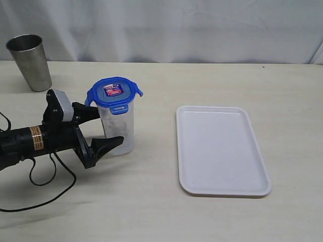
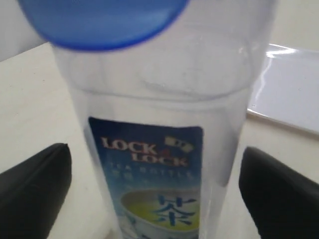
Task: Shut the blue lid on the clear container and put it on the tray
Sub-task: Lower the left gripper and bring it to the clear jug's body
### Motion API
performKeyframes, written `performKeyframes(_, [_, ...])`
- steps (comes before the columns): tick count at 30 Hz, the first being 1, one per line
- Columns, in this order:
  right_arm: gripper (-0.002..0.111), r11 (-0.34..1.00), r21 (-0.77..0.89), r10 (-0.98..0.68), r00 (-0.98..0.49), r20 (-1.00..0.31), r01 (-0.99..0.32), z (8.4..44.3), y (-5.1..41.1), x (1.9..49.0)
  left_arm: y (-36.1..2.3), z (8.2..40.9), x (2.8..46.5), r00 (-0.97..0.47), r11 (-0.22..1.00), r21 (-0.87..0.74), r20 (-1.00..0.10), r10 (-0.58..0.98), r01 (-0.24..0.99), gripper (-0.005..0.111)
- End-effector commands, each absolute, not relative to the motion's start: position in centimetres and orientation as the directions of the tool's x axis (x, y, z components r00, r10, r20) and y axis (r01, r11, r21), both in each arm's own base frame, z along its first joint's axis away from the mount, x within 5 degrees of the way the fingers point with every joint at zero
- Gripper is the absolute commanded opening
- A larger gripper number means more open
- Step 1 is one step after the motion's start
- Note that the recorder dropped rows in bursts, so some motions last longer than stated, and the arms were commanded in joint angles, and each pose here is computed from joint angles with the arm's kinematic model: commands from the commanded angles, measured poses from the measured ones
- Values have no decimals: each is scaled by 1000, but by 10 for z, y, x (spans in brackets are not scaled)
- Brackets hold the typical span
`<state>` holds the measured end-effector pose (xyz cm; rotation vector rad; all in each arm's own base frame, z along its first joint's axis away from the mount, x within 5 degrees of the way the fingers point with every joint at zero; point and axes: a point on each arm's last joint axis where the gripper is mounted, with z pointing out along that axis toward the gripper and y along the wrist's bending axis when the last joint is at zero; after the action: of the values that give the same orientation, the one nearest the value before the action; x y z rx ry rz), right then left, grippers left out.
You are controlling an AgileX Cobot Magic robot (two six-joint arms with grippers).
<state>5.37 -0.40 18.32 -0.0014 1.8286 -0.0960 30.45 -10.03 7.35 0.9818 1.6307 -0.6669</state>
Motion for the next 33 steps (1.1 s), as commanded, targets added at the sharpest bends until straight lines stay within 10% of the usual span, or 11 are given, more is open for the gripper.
performKeyframes(1, [4,997,-66,-52,-255,-966,48,182,-4,53,-112,70,309,-75,474,55,-965,250,879,85])
performKeyframes(33, [4,997,-66,-52,-255,-966,48,182,-4,53,-129,70,318,-49,489,58,-978,203,870,85])
